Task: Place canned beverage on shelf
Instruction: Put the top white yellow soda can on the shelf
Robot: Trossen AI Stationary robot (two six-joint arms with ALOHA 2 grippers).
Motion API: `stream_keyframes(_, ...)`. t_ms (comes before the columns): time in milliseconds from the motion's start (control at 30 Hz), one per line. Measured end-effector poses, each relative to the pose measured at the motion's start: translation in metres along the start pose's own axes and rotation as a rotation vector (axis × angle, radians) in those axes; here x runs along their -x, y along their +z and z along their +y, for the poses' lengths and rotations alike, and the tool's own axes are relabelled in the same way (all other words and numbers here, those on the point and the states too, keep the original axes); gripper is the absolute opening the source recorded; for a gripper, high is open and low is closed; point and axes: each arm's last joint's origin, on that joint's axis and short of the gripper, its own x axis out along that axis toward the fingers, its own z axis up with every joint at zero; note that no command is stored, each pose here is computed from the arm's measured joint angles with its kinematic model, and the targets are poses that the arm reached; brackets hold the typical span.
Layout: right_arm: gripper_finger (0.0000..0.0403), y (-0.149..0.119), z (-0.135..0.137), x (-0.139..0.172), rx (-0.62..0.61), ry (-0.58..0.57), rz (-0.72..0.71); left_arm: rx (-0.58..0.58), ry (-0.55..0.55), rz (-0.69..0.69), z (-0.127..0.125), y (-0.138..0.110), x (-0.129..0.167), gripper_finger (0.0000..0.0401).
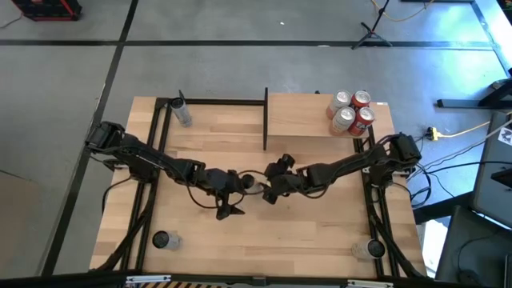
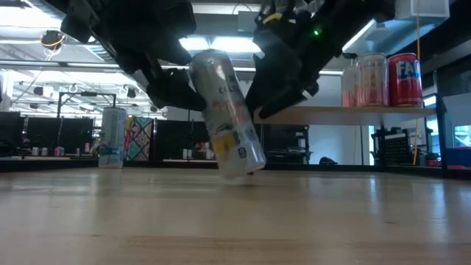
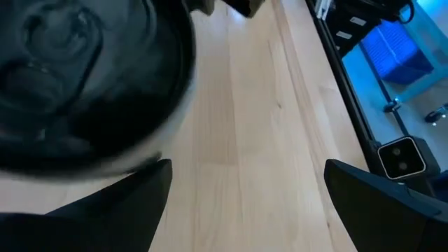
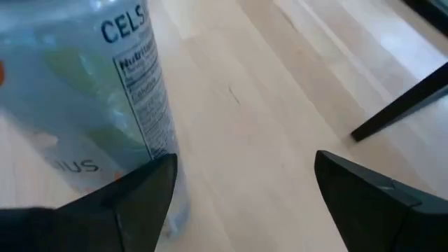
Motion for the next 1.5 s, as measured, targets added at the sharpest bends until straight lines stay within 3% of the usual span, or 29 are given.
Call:
stream_keyframes(233, 0.0335, 0.004, -0.001, 0.001, 0.006, 0.028, 0.028, 0.003, 0.036, 0.048, 0.003, -0.005, 0.000, 0.0372)
stream_keyframes(1300, 0.0335, -0.001, -0.002, 0.005, 0.049, 0.053, 0.099, 0.013, 0.050, 0.012, 0.002, -0.001, 0.003, 0.0373)
stream_keyframes(1500, 0.0335, 0.002, -0.002, 0.011, 0.044, 0.119, 0.122, 0.014, 0.042, 0.009, 0.001, 0.001, 0.006, 0.0373)
